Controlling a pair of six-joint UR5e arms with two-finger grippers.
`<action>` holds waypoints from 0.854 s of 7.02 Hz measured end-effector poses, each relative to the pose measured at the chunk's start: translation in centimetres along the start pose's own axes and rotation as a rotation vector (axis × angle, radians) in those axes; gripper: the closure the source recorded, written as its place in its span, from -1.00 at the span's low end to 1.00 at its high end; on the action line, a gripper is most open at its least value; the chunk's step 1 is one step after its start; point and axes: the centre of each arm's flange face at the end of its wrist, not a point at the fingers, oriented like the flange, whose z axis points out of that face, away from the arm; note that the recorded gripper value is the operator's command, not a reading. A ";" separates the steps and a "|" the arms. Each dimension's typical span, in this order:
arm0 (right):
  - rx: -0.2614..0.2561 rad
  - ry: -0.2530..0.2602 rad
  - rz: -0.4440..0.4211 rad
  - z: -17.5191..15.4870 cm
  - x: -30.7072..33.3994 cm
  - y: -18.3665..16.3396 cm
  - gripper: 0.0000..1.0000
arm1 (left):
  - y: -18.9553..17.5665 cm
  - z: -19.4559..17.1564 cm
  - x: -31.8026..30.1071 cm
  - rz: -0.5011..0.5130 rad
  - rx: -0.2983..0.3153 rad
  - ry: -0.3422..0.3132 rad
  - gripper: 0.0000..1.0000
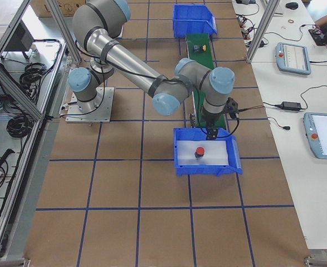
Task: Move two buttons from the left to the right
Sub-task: 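Move the right gripper back above the conveyor belt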
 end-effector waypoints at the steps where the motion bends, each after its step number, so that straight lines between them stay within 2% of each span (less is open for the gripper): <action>1: -0.019 -0.017 0.052 -2.2 -3.7 0.2 -1.00 | 0.0 0.0 0.0 0.000 0.002 0.000 -1.00; 2: -0.029 -0.024 0.096 -4.4 -7.9 0.4 -1.00 | 0.0 0.0 0.0 0.001 0.003 0.001 -1.00; 4: -0.014 -0.007 0.139 -7.9 -17.9 0.2 -1.00 | -0.1 0.0 0.1 0.001 0.003 0.001 -1.00; 6: -0.005 0.003 0.135 -9.8 -27.7 0.2 -1.00 | -0.1 0.0 0.1 0.000 0.004 0.002 -1.00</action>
